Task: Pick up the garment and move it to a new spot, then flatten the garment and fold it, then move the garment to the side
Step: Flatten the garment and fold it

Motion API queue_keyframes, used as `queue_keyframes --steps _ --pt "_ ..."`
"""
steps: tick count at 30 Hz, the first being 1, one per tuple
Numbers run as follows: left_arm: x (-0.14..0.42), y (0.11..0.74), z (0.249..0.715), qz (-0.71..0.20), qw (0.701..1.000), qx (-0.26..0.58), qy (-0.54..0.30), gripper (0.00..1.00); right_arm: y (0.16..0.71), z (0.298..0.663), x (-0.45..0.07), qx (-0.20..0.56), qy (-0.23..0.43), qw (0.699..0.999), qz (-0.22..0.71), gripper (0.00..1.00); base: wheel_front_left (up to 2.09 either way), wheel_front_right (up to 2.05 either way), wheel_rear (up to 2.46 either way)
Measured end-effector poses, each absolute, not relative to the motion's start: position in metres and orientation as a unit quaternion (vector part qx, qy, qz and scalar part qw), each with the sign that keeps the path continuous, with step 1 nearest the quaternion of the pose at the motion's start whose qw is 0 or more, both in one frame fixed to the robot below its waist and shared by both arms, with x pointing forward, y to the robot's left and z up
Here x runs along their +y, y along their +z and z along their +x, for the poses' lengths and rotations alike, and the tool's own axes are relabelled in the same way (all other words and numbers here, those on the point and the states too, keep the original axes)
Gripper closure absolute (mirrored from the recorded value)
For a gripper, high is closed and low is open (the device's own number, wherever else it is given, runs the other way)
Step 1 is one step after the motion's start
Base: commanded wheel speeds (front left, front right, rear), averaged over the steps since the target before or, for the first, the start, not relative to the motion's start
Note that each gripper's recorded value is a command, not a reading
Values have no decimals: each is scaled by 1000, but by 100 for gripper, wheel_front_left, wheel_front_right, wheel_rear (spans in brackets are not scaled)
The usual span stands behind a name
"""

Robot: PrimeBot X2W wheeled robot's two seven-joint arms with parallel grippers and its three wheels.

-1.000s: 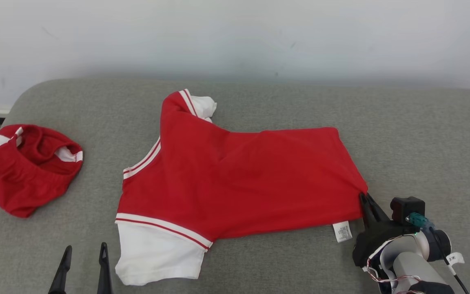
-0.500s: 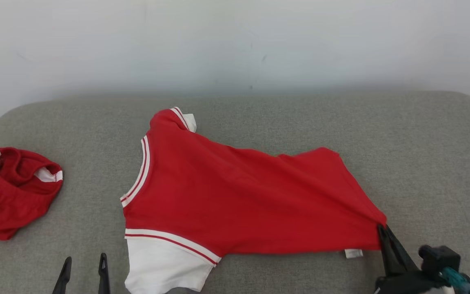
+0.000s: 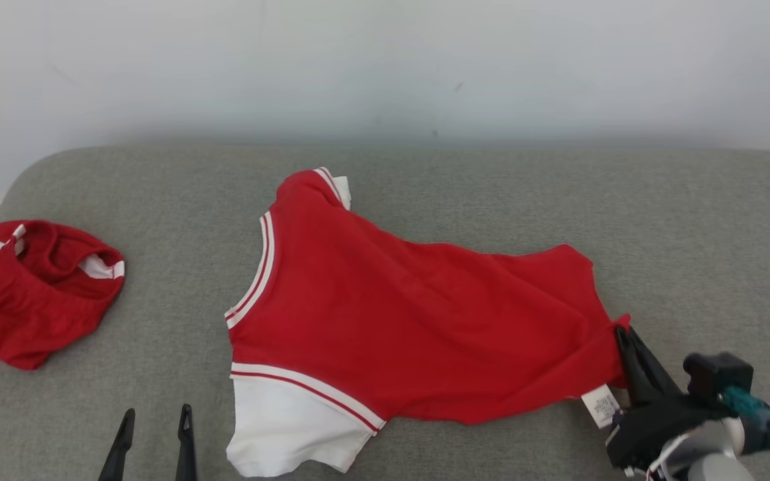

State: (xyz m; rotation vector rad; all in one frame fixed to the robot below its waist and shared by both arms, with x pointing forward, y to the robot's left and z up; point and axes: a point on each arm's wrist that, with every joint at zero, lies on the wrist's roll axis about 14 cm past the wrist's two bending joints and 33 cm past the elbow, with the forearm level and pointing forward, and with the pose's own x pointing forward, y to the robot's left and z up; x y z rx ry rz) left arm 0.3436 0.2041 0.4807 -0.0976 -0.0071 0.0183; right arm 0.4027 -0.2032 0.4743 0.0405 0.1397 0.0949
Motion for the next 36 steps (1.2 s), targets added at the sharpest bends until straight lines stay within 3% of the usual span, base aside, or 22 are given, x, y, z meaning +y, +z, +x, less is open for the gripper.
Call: queue_keyframes --steps 10,11,12,13,25,36 --pt "214 475 339 -52 998 5 28 0 450 457 -192 116 56 992 2 100 0 0 0" --pt "215 475 339 -52 998 6 30 0 444 459 -191 126 57 990 -2 92 0 0 0" --pt "217 475 338 -53 998 6 33 0 441 460 -189 128 58 990 -4 59 0 0 0" --pt "218 474 338 -54 998 7 35 0 440 462 -188 125 59 990 -3 0 0 0 0" --pt "222 478 335 -52 998 -1 39 0 482 454 -190 33 60 998 10 0 0 0 0" --pt "215 486 337 -47 999 -14 24 0 514 399 -211 -40 32 999 18 0 0 0 0"
